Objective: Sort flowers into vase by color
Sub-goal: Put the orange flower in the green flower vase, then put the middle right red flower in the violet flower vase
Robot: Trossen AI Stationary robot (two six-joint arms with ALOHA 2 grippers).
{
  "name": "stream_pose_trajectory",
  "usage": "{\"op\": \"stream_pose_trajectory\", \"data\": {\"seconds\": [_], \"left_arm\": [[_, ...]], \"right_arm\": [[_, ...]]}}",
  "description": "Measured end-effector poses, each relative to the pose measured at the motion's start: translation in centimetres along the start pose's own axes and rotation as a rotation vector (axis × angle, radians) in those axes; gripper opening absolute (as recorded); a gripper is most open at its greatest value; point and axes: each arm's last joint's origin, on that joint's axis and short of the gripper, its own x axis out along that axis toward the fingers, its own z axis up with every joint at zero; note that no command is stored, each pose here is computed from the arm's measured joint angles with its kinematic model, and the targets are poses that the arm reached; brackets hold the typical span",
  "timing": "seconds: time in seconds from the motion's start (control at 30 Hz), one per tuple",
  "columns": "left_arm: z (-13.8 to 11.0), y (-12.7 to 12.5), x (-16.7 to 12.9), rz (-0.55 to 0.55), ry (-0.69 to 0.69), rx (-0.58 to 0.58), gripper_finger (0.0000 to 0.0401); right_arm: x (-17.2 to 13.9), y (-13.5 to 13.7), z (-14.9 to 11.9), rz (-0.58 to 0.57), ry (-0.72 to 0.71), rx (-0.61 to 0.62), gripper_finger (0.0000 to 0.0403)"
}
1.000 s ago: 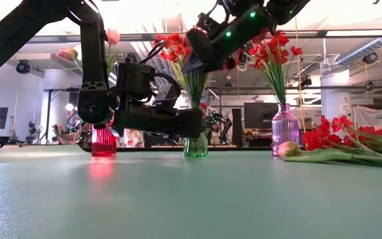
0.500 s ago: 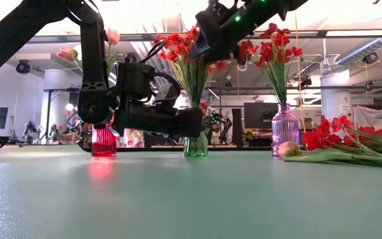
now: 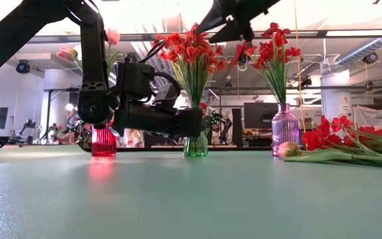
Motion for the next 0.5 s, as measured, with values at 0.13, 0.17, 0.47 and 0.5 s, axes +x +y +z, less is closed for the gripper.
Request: {"op": "stream_pose_trajectory", "data": {"seconds": [0.13, 0.17, 0.47, 0.5], "left_arm": [[0.2, 0.0, 0.0, -0.001, -0.015, -0.008, 0.0210], [0.2, -0.1, 0.0, -0.002, -0.020, -0.011, 0.0210], [0.3, -0.3, -0.1, -0.008, -0.028, -0.048, 0.0245], [0.3, -0.3, -0.1, -0.008, -0.029, -0.048, 0.0251]], "right_arm": [[-1.5, 0.0, 0.9, 0.018, -0.040, 0.011, 0.0303], [-1.9, 0.0, 1.1, 0.023, -0.050, 0.013, 0.0302], [-3.2, -0.2, 1.8, 0.031, -0.086, 0.007, 0.0302], [-3.2, -0.2, 1.8, 0.030, -0.085, 0.001, 0.0302]]}}
